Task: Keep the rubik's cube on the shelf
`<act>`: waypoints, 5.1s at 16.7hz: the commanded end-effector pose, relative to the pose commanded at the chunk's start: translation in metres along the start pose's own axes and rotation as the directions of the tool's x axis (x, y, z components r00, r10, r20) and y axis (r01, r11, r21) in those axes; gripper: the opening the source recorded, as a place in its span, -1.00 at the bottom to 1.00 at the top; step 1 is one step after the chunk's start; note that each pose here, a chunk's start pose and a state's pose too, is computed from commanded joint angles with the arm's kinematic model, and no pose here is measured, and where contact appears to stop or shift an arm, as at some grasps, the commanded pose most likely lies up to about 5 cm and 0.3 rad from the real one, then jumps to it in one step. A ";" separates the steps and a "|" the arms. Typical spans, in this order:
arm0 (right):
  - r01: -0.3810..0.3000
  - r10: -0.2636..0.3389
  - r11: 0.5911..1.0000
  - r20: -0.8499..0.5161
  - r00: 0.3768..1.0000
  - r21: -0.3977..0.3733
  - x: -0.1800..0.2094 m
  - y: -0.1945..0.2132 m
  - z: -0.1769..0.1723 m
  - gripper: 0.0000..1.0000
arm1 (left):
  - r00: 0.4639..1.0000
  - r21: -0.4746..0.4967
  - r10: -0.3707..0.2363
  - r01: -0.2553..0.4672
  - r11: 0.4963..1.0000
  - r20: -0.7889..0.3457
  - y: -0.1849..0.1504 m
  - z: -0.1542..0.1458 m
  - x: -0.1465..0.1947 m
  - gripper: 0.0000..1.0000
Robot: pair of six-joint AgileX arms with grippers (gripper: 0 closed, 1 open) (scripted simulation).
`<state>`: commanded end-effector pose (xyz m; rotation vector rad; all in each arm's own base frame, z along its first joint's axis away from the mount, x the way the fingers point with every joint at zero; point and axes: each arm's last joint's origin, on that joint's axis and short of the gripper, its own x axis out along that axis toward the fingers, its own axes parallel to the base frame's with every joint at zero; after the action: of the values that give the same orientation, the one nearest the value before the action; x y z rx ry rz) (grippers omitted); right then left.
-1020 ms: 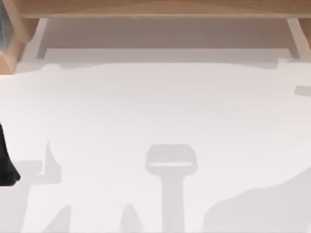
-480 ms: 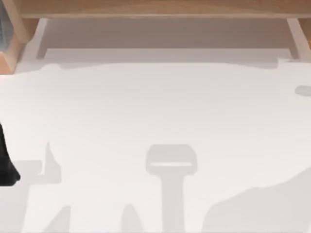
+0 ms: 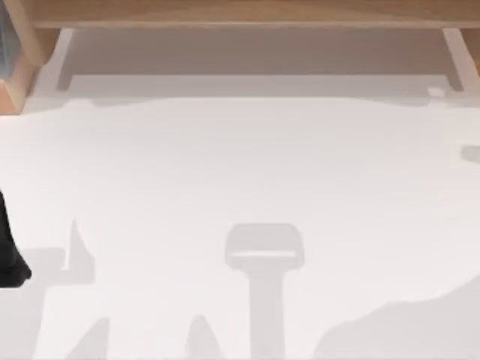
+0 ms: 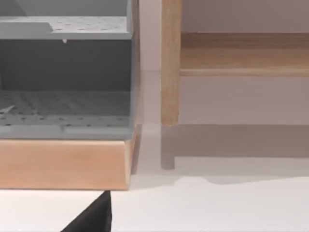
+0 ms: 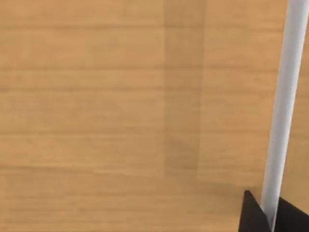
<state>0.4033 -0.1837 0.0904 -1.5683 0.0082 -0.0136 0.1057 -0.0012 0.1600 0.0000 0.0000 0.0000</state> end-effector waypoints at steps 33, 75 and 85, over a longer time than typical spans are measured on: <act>-0.010 0.010 1.000 0.004 1.000 0.004 -0.162 0.003 0.003 -1.00 | 1.000 0.000 0.000 0.000 1.000 0.000 0.000 0.000 0.000 1.00; -0.029 0.070 0.988 -0.277 0.958 0.149 -0.168 -0.016 -0.074 1.00 | 1.000 0.000 0.000 0.000 1.000 0.000 0.000 0.000 0.000 1.00; -0.024 0.378 0.768 -0.422 0.824 0.640 -0.071 -0.124 -0.152 1.00 | 1.000 0.000 0.000 0.000 1.000 0.000 0.000 0.000 0.000 1.00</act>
<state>0.3296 -0.3353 0.2140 -0.8493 0.5763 -0.2552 0.1057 -0.0012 0.1600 0.0000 0.0000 0.0000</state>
